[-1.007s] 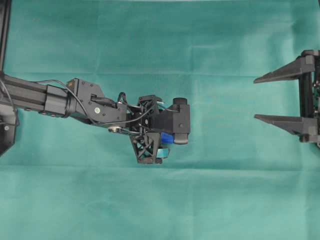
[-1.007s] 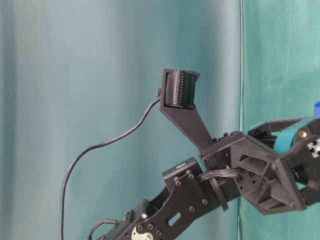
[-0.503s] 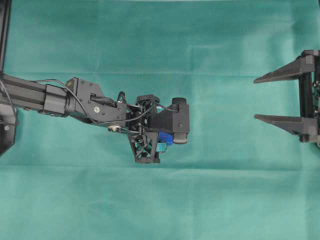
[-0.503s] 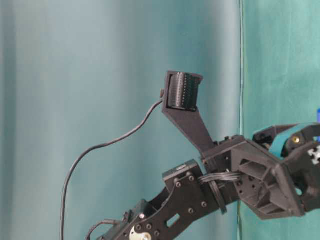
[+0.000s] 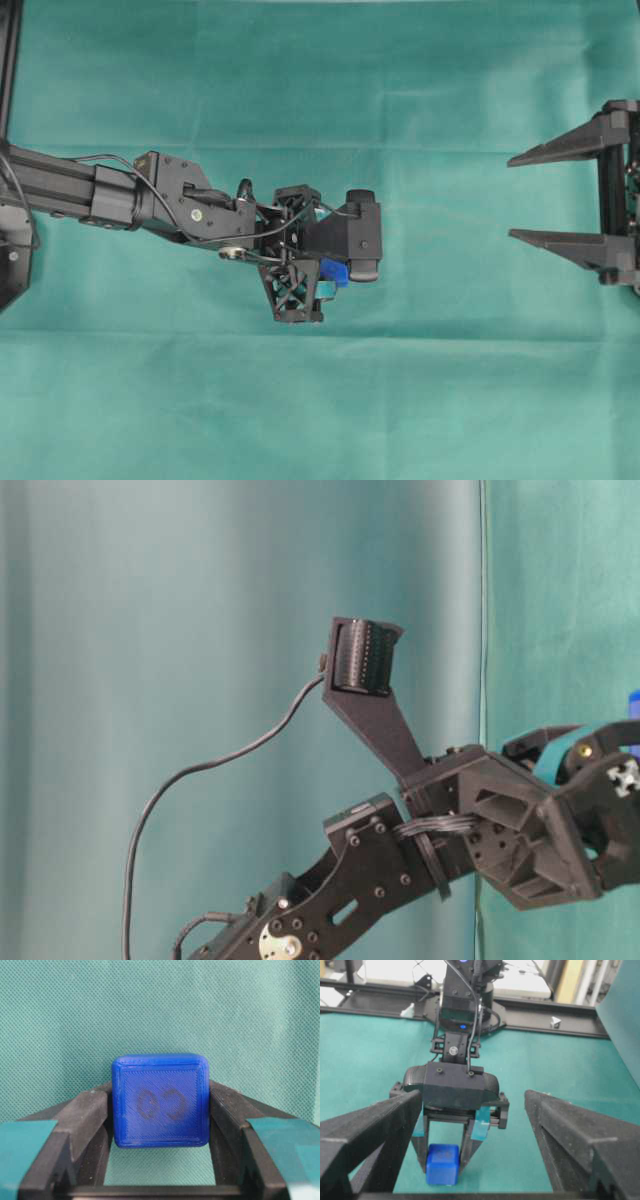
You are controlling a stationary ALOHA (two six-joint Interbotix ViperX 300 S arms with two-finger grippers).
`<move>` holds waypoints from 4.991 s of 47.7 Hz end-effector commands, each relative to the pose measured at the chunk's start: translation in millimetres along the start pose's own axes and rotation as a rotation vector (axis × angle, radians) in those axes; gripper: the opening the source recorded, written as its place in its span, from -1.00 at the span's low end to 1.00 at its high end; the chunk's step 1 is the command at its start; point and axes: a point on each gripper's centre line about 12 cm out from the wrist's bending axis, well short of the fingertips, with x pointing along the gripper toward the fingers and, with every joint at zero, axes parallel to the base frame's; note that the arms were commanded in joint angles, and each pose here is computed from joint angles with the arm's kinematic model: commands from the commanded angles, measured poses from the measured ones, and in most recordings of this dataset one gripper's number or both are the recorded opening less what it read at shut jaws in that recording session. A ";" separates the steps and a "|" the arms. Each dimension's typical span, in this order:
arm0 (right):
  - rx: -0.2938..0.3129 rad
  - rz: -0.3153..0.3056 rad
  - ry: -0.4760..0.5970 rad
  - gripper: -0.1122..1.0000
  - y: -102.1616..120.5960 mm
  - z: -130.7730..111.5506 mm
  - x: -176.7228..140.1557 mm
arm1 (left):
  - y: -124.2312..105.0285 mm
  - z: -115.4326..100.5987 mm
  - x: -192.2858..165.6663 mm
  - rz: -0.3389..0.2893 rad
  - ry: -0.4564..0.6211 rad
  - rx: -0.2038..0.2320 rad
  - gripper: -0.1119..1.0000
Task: Handover the blue block to the right arm after grasping it with the left arm, then place it in the designated position.
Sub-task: 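Lower the left gripper around the blue cube and close on it, then lift the blue cube with the left gripper and rotate it sideways, then hold the cube in the left gripper while the right gripper reorients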
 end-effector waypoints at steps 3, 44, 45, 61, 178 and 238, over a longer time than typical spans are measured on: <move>-0.003 0.000 -0.020 0.90 0.1 8.4 2.8 | 0.0 20.2 -22.4 -0.001 -0.072 0.002 0.04; -0.003 0.000 -0.017 0.90 0.2 8.7 3.3 | -6.8 72.0 -154.9 -0.005 -0.173 0.025 0.04; -0.003 0.000 -0.015 0.90 0.1 8.1 3.2 | -6.8 73.5 -158.2 -0.005 -0.176 0.026 0.04; -0.003 0.000 -0.018 0.90 0.2 9.4 3.4 | -5.2 94.6 -219.1 0.004 -0.247 0.058 0.04; -0.045 0.010 -0.043 0.90 1.8 17.8 5.1 | 4.5 53.2 -262.1 -0.006 -0.764 0.006 0.04; -0.693 0.055 -0.058 0.89 10.3 48.3 11.5 | 4.6 52.3 -255.1 -0.013 -0.744 -0.013 0.04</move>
